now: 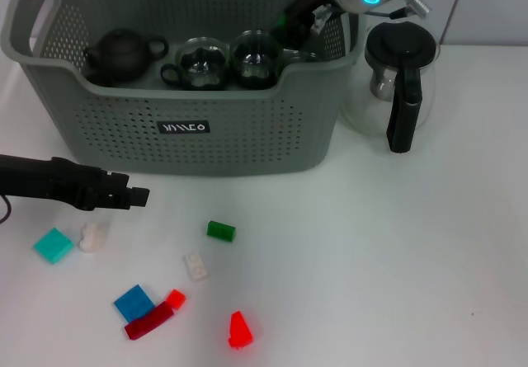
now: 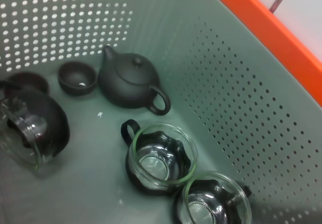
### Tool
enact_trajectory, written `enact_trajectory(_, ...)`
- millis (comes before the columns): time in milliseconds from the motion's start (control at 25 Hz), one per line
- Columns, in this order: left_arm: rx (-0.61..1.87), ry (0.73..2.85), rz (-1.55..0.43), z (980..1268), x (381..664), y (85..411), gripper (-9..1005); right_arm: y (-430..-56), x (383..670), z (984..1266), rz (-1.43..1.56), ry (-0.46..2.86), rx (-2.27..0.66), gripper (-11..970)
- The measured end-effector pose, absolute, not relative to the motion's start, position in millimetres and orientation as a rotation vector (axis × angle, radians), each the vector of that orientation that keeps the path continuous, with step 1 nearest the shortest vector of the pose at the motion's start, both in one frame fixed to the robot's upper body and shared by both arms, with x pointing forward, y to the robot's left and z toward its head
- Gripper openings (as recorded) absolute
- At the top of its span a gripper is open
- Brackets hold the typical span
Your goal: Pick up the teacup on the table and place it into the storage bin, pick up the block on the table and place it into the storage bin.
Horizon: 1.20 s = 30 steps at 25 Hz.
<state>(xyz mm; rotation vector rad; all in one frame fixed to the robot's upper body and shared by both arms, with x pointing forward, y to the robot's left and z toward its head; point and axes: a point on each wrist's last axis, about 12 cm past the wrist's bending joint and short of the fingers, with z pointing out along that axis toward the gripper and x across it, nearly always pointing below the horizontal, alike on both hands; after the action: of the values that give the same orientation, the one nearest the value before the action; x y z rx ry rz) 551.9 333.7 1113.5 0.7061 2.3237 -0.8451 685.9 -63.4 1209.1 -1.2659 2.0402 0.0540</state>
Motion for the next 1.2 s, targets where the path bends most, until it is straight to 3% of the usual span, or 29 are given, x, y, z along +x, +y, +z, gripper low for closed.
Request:
enact_trajectory(160,0.709,2.327,-0.844,1114,553,333,569,-63,687,1210,0.055,2.043,-1.253,382)
enact_trajectory(400,0.712,2.334,-0.841,1113,553,333,569,-63,688,1215,0.062,2.032,-1.237,538)
enact_trajectory(840,0.710,2.336,-0.835,1114,553,334,569,-54,665,1281,0.184,1.822,-1.205,533)
enact_trajectory(1200,0.698,2.337,-0.815,1116,555,337,570,-62,620,1301,0.436,1.832,-1.331,530)
